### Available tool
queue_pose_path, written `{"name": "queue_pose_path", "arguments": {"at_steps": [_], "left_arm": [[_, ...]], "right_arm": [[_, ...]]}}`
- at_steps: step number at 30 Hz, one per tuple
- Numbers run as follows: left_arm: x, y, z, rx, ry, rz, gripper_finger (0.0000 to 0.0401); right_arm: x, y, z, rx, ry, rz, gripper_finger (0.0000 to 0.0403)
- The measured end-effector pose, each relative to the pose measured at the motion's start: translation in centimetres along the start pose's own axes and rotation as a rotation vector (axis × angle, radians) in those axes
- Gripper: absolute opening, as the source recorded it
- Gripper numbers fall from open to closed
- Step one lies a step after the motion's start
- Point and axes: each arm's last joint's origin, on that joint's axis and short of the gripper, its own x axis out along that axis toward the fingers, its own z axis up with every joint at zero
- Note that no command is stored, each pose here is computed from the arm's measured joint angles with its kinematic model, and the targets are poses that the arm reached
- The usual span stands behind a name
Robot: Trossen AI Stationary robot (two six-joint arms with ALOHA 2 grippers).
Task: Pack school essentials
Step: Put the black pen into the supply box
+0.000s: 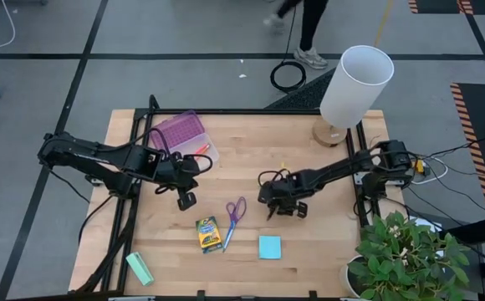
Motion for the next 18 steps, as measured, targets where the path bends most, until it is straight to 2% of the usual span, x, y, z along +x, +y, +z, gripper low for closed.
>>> {"name": "queue_pose_path", "arguments": {"at_steps": [6, 9, 12, 18], "left_arm": [[0.00, -0.01, 0.02, -0.002, -0.002, -0.001, 0.0026], [0.00, -0.01, 0.02, 0.008, -0.002, -0.001, 0.0026], [0.00, -0.01, 0.02, 0.018, -0.002, -0.001, 0.0026], [0.00, -0.01, 0.02, 0.020, -0.002, -0.001, 0.0026]], "right_arm": [[0.04, 0.06, 0.25, -0.038, 0.004, -0.003, 0.0048], [0.04, 0.07, 0.25, -0.052, 0.000, 0.000, 0.0025], [0.04, 0.08, 0.23, -0.079, -0.004, 0.003, 0.0022], [0.11, 0.01, 0.02, -0.108, -0.007, 0.006, 0.0047]]}}
